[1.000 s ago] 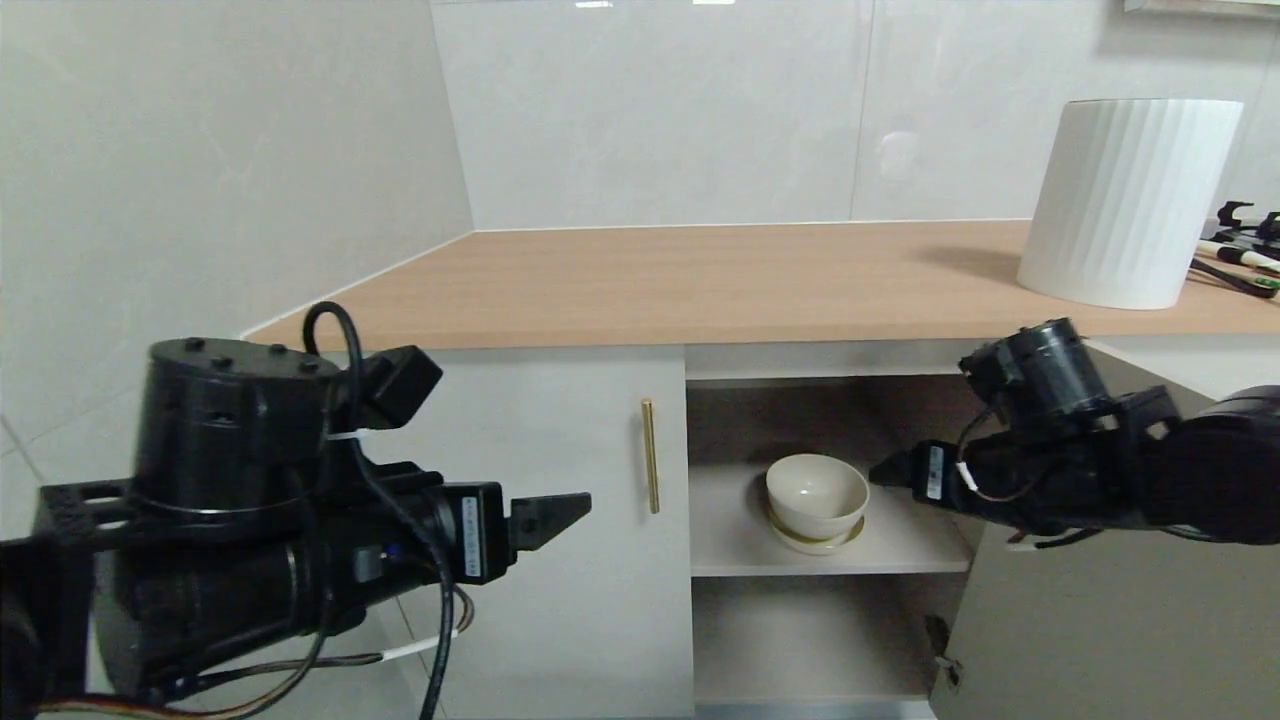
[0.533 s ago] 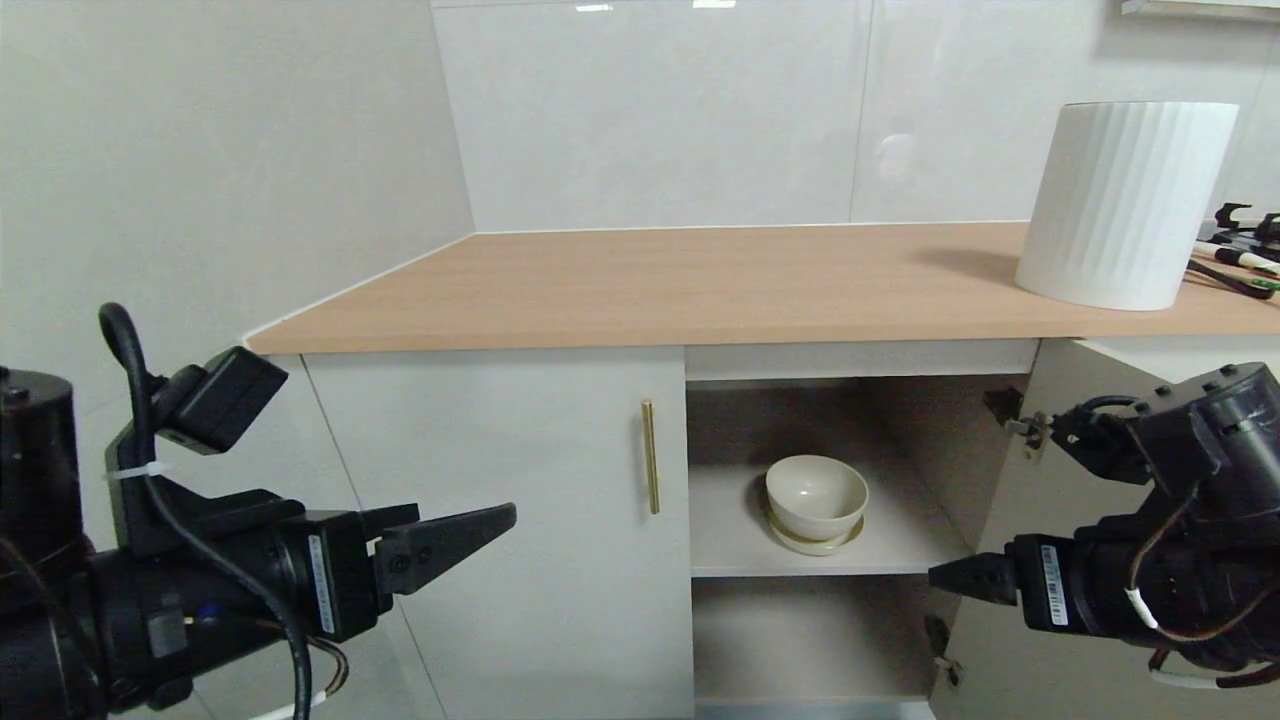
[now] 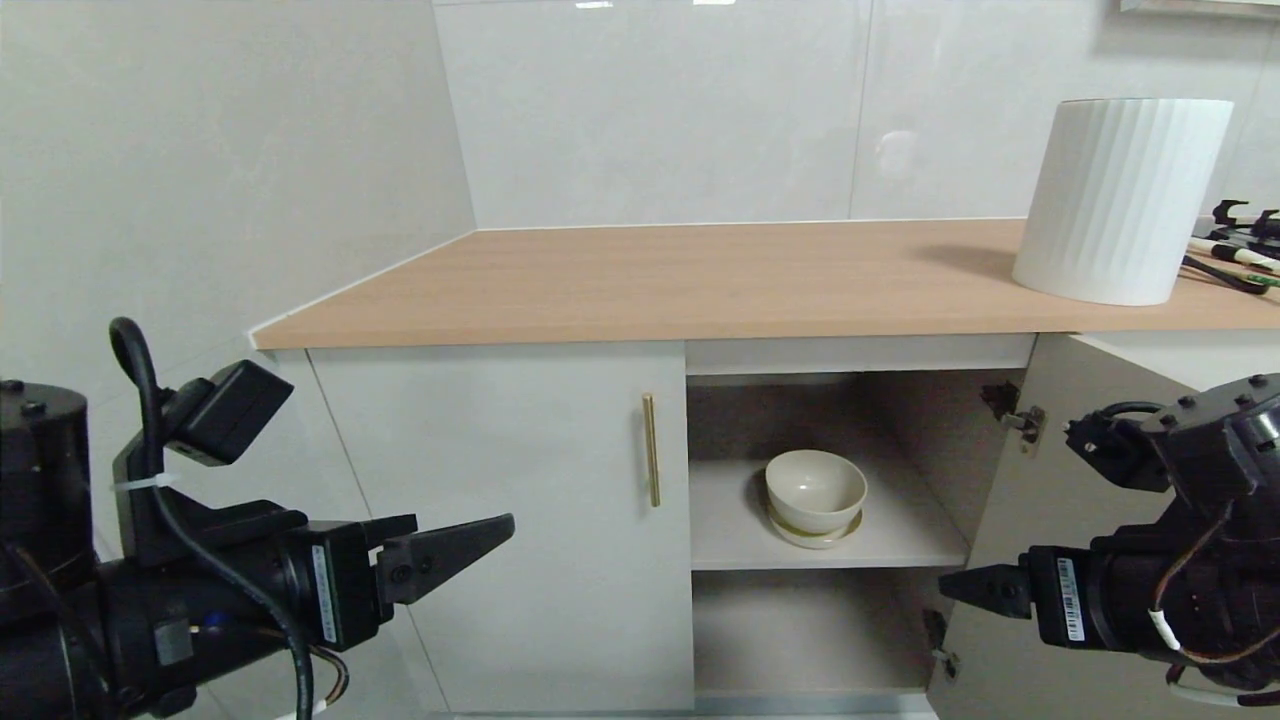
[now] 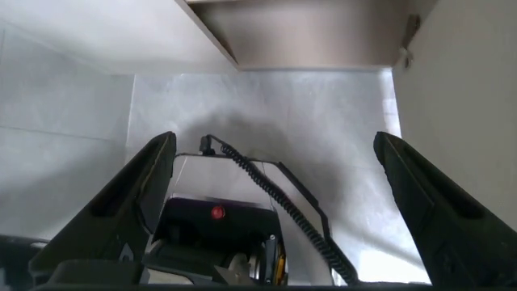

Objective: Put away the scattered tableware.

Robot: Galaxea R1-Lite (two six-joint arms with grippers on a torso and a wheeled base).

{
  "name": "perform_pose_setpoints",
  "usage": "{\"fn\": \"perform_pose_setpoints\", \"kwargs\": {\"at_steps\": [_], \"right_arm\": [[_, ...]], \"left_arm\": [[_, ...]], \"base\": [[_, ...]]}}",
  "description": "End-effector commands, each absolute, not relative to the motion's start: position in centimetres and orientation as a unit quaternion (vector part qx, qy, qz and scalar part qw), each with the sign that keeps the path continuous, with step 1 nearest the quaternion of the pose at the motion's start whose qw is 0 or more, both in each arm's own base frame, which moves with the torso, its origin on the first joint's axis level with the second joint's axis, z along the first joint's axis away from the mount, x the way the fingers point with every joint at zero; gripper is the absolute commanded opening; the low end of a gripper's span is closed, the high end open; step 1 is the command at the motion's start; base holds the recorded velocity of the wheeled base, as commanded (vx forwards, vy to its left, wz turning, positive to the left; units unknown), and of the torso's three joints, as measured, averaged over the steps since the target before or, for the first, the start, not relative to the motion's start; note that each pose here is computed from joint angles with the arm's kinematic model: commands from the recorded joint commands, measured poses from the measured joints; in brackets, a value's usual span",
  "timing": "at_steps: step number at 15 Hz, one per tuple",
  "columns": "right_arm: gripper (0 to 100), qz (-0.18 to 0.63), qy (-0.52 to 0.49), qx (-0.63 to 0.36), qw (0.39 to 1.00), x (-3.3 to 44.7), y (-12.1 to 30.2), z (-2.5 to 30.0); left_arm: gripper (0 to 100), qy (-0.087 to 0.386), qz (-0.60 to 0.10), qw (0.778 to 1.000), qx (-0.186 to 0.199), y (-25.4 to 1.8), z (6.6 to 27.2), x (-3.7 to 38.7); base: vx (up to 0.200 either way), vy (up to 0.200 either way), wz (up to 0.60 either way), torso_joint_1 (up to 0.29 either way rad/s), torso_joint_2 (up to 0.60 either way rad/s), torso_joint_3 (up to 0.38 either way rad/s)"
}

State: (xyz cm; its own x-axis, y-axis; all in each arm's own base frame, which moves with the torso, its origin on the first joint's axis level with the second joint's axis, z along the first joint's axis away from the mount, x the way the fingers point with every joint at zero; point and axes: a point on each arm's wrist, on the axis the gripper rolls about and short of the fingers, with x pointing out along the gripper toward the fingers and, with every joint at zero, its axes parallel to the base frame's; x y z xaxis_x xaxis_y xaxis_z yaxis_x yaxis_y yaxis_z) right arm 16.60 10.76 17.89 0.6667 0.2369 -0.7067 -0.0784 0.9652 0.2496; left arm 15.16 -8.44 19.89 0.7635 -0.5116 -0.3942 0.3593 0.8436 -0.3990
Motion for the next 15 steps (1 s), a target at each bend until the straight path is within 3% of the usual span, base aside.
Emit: {"fn": "perform_pose_setpoints", "kwargs": {"at_steps": [1,15], "right_arm": [[100,0.088,0.402,0.097,0.906,16.61,10.87,17.78],[100,0.085,0.413,0.089,0.902,16.43,10.82,17.07]], "left_arm": [[100,0.255,-0.235,0.926,-0.151,-8.50,19.74,15.26],[100,0.260,-0.236,0.924,-0.150,-8.47,19.47,15.18]], "base": [[-0.200,0.000,0.00,0.002,-0.01,0.007],[-0.200,0.000,0.00,0.002,0.00,0.003]]}}
